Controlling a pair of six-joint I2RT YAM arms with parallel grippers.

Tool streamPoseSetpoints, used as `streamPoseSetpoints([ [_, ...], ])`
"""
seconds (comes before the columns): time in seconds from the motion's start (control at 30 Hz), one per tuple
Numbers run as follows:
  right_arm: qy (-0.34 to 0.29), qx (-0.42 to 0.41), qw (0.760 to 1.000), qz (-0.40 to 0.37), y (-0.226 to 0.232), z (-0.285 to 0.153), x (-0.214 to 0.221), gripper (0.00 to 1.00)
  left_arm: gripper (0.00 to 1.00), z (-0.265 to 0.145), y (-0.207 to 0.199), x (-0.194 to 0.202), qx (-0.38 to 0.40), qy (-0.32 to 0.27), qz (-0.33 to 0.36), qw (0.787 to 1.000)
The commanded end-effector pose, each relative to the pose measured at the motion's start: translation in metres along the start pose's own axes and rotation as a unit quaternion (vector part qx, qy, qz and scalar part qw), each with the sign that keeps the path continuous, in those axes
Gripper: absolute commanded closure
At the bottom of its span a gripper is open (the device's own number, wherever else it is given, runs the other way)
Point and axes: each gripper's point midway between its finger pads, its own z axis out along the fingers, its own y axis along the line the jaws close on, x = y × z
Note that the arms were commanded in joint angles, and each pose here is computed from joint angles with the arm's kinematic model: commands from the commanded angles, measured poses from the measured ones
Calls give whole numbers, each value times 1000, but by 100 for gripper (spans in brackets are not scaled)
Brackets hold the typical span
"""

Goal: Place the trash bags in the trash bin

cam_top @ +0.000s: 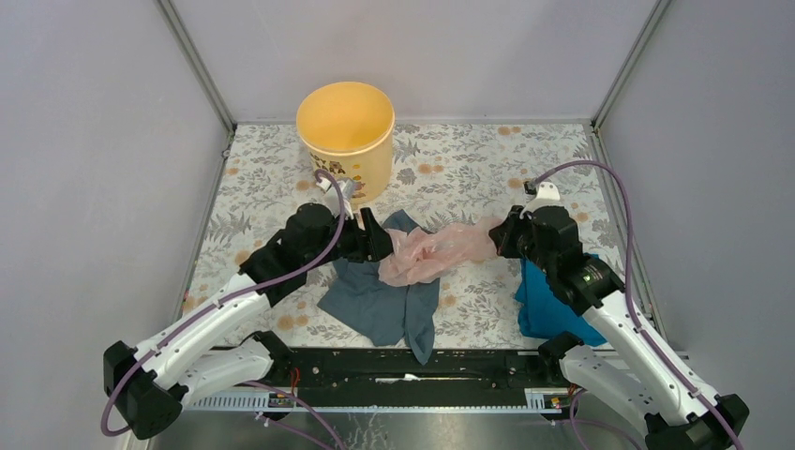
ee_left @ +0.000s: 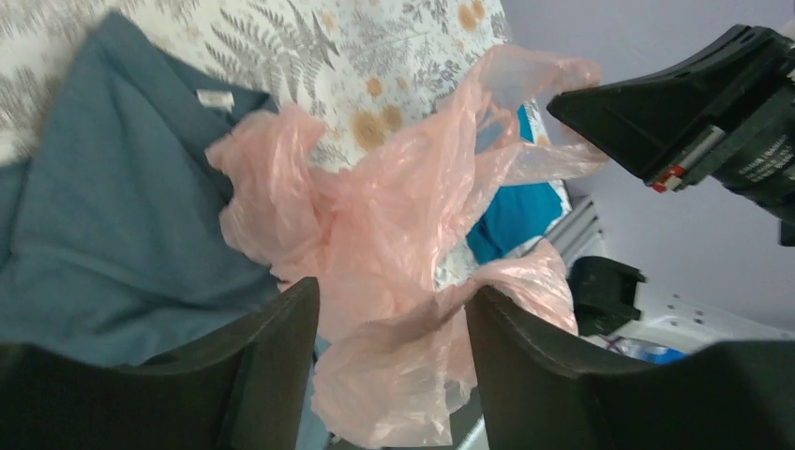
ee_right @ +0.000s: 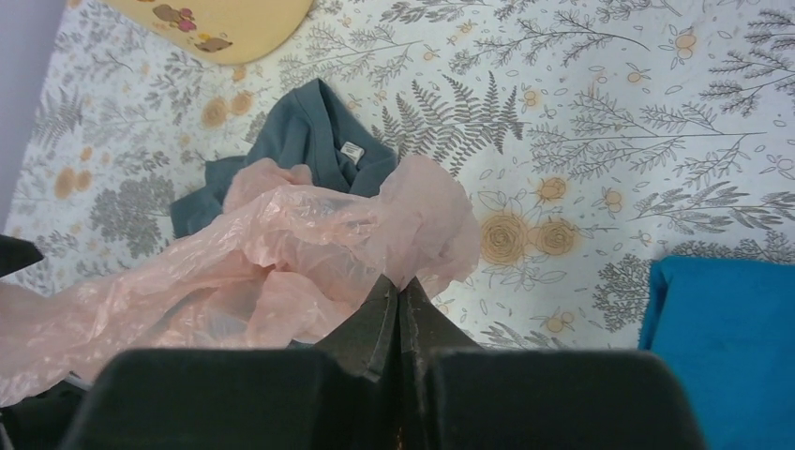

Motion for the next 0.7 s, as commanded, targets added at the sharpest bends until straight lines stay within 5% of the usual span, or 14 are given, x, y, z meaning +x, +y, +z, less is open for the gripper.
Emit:
streamPoseSetpoints([
  [0.0, -3, -17, 999, -48, 9, -8, -14, 100, 29, -27, -15, -1, 9, 18, -3, 1000],
  [0.17, -11, -30, 998, -62, 17, -13, -26, 100, 2, -38, -24, -5, 15, 43, 50, 998],
  [0.3, -16, -38, 997, -68, 24, -15, -37, 100, 1, -34, -39, 3, 49, 98, 76, 991],
  [0.67, -23, 6, 996, -89, 22, -17, -68, 100, 1, -50, -72, -12, 118, 94, 143, 978],
])
